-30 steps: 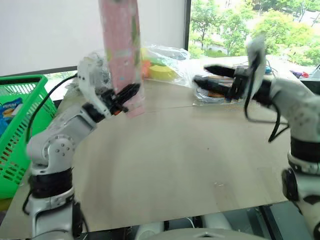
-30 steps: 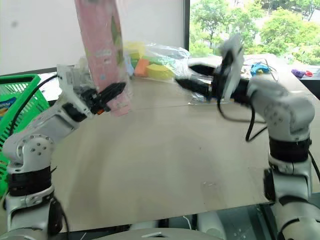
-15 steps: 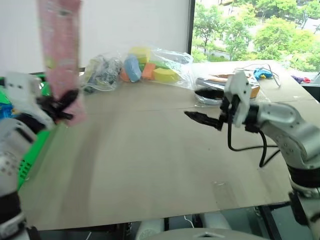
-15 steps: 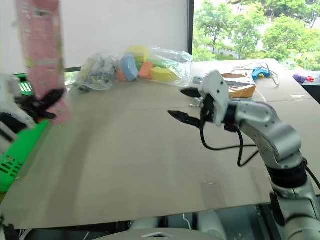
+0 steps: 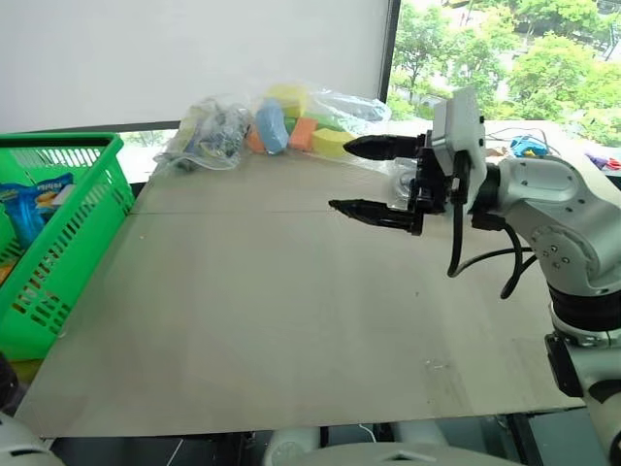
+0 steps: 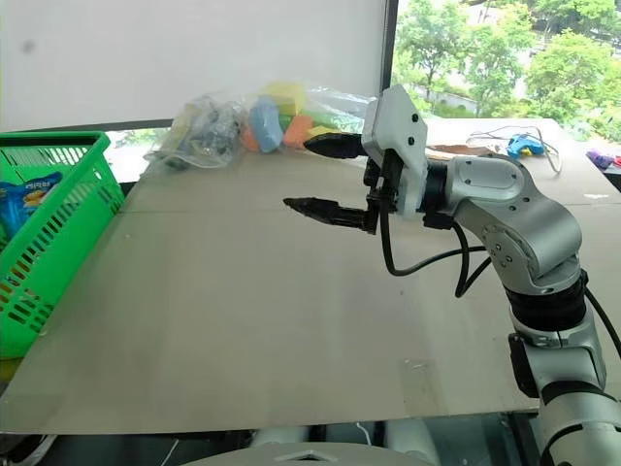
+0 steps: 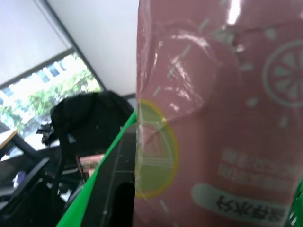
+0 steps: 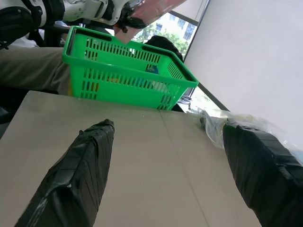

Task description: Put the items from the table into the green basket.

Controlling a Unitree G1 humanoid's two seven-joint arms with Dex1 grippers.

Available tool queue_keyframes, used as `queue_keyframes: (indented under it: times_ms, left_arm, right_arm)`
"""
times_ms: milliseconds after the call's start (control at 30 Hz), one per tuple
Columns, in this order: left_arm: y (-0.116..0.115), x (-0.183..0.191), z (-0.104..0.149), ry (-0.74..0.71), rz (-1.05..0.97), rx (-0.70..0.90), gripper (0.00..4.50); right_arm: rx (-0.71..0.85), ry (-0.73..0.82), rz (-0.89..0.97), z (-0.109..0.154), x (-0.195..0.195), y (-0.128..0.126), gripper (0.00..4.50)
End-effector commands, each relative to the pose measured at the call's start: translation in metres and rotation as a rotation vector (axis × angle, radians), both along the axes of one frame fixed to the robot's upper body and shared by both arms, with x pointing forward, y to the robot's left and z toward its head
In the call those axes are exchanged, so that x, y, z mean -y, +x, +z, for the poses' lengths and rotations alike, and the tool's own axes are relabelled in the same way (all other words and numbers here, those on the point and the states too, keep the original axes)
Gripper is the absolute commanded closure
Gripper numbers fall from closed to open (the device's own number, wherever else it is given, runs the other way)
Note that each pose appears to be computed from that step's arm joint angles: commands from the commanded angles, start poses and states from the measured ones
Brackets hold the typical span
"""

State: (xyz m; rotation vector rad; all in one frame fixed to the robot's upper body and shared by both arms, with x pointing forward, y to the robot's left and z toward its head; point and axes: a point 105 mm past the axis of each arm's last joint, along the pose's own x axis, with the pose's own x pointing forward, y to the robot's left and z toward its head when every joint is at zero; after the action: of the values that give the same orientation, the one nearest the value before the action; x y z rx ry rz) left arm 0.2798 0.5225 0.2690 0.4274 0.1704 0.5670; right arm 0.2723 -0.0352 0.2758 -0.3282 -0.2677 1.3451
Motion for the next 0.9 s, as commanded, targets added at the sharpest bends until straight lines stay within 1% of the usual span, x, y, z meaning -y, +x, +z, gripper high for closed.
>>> queue_keyframes:
  times_ms: [33, 100, 167, 233, 267, 367, 433, 467, 600, 767, 833, 900]
  left_arm:
    - [-0.010, -0.007, 0.027, 0.064, 0.053, 0.100, 0.84]
    - [-0.010, -0.004, 0.045, 0.094, 0.055, 0.203, 0.02]
    - [-0.005, 0.003, 0.057, 0.108, 0.013, 0.263, 0.02]
    - [0.012, 0.023, 0.065, 0.073, -0.119, 0.320, 0.02]
    - [0.019, 0.032, 0.066, 0.075, -0.170, 0.322, 0.02]
    - [0.032, 0.046, 0.059, 0.077, -0.247, 0.285, 0.02]
    - [0.037, 0.053, 0.053, 0.039, -0.282, 0.292, 0.02]
    - [0.042, 0.063, 0.049, 0.033, -0.332, 0.285, 0.02]
    - [0.056, 0.112, 0.034, -0.023, -0.542, 0.254, 0.02]
    - [0.066, 0.173, 0.014, -0.085, -0.670, 0.225, 0.02]
    - [0.068, 0.204, 0.016, -0.129, -0.774, 0.281, 0.02]
    - [0.071, 0.233, 0.017, -0.209, -0.841, 0.292, 0.02]
  right_arm:
    - [0.042, 0.015, -0.019, 0.007, 0.003, -0.003, 0.58]
    - [0.042, 0.020, -0.027, 0.007, 0.005, -0.003, 0.58]
    - [0.042, 0.028, -0.032, 0.008, 0.006, -0.003, 0.58]
    - [0.045, 0.034, -0.039, 0.009, 0.007, -0.001, 0.58]
    - [0.046, 0.036, -0.043, 0.009, 0.007, 0.000, 0.58]
    - [0.046, 0.038, -0.050, 0.009, 0.006, 0.004, 0.58]
    - [0.041, 0.032, -0.044, 0.007, 0.004, 0.005, 0.58]
    - [0.039, 0.024, -0.041, 0.006, 0.004, 0.005, 0.58]
    - [0.033, 0.000, -0.053, 0.001, 0.005, 0.009, 0.58]
    - [0.030, -0.006, -0.069, -0.002, 0.007, 0.012, 0.58]
    - [0.034, -0.002, -0.094, -0.002, 0.009, 0.015, 0.58]
    - [0.039, 0.006, -0.169, -0.002, 0.017, 0.025, 0.58]
